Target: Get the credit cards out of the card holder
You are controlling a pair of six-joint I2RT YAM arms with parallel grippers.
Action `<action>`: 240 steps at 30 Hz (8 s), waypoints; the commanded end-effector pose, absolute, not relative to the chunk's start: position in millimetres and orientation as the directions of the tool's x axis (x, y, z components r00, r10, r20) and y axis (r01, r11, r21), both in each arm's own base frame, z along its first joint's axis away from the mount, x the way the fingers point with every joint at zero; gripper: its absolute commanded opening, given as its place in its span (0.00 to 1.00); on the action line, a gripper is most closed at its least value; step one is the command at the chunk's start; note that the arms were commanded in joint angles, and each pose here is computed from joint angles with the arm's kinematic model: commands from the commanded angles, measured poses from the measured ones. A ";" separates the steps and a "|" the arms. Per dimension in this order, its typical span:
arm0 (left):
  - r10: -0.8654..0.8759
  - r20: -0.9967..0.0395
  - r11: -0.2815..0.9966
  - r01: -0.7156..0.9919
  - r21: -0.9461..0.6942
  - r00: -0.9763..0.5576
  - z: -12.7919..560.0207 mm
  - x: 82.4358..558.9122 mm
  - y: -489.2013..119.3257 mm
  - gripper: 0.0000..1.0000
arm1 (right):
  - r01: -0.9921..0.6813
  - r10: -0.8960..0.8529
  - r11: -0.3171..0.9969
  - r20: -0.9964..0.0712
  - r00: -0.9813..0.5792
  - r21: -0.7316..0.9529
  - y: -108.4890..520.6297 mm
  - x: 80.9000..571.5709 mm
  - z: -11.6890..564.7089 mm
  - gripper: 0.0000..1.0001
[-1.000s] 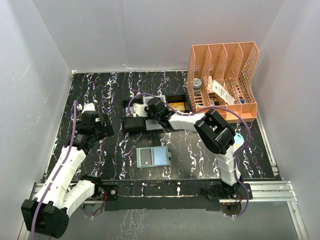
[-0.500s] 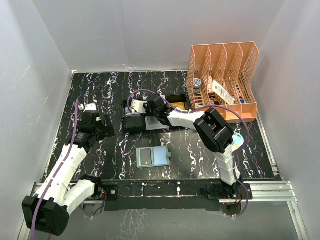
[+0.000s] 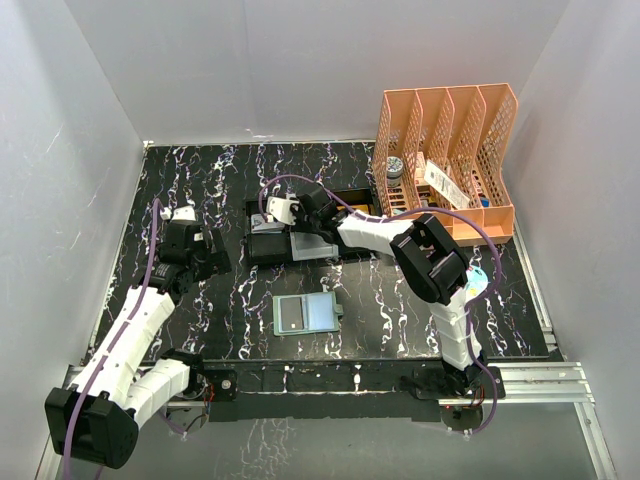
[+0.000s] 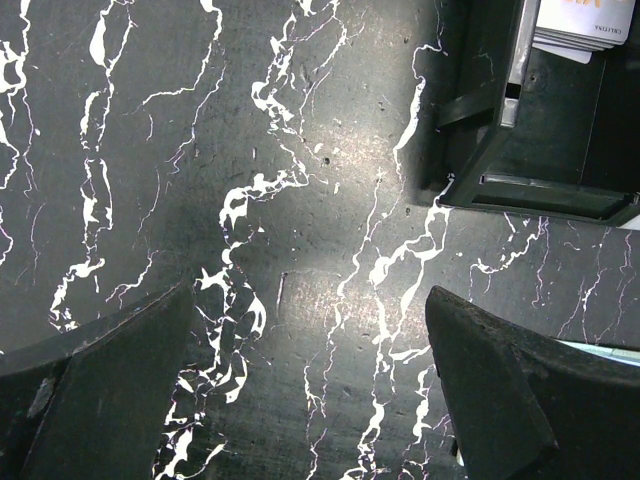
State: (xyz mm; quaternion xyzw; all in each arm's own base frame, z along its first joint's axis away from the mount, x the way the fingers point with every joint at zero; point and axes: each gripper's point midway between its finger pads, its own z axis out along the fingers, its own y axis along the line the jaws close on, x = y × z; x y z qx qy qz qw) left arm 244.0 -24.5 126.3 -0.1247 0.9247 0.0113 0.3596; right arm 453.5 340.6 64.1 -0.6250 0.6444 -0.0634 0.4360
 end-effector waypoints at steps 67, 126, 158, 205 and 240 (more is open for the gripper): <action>-0.171 -0.698 0.983 -0.077 -0.165 -0.695 140.8 247.5 -50.4 0.99 | -0.279 0.533 0.508 -0.552 -0.641 0.814 252.0 231.2 236.6 0.98; -0.163 -0.359 0.724 0.136 -0.676 -0.919 85.8 165.3 -211.3 0.55 | 0.048 0.346 0.644 -0.235 -0.908 0.764 350.0 192.9 29.0 0.37; -0.129 -0.287 0.882 0.023 -0.471 -0.949 10.9 151.9 -193.6 0.24 | 0.011 0.297 0.599 -0.209 -0.932 0.801 361.4 184.5 36.4 0.22; -0.075 -0.278 0.892 0.060 -0.449 -0.958 11.5 145.7 -190.3 0.21 | -0.070 0.229 0.589 -0.250 -0.941 0.805 370.4 183.1 47.2 0.12; -0.076 -0.275 0.897 0.055 -0.439 -0.959 9.8 145.9 -189.1 0.15 | -0.066 0.219 0.619 -0.252 -0.943 0.783 361.6 181.9 39.4 0.12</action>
